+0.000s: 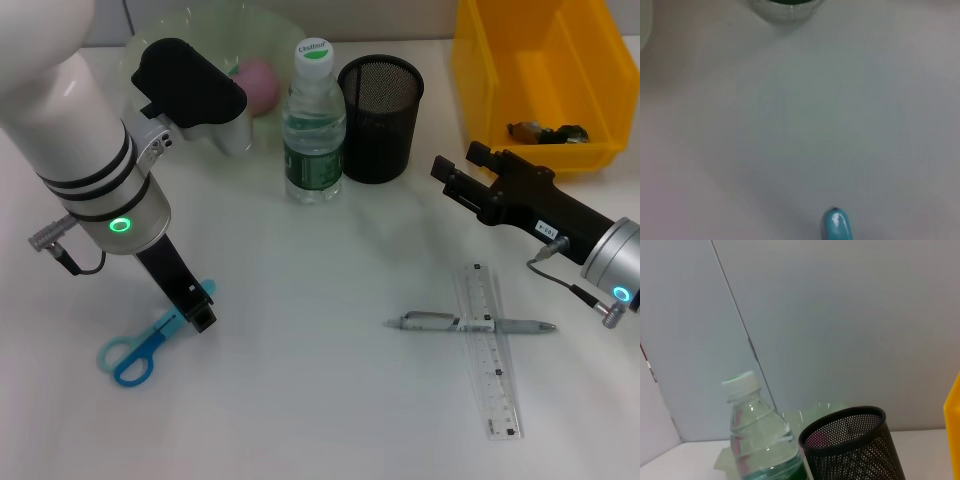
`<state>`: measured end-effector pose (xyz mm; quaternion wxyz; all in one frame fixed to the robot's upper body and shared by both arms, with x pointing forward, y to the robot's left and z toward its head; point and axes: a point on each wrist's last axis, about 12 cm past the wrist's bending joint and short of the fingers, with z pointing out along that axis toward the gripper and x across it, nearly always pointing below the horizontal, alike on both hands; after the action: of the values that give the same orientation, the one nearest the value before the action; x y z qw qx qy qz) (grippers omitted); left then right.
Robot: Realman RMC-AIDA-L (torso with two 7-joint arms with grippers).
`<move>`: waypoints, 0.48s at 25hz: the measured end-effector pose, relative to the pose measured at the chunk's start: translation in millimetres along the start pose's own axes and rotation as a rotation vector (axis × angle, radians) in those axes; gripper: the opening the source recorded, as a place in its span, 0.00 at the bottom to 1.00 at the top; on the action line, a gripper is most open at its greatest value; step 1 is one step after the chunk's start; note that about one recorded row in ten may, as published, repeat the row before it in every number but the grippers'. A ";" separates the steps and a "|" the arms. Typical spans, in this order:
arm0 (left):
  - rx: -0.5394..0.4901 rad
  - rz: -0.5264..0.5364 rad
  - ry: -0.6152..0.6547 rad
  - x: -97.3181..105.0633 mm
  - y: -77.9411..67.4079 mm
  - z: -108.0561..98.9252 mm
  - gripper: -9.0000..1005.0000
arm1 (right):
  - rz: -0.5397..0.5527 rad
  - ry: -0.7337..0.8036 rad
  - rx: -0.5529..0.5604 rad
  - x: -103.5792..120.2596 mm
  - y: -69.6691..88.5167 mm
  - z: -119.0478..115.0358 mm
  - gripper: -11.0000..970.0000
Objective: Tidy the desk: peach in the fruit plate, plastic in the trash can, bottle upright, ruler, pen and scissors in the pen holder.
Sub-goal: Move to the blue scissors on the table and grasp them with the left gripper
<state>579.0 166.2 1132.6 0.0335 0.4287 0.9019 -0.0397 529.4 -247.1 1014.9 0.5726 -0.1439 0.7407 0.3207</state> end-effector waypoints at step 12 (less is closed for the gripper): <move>0.002 0.029 0.003 0.2 -1.6 1.4 0.36 | 0.002 -0.005 0.005 -0.5 -0.6 -0.1 0.68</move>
<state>577.8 165.2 1131.3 0.0322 0.4420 0.8956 -0.0393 529.9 -247.7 1015.2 0.5742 -0.1409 0.7403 0.3200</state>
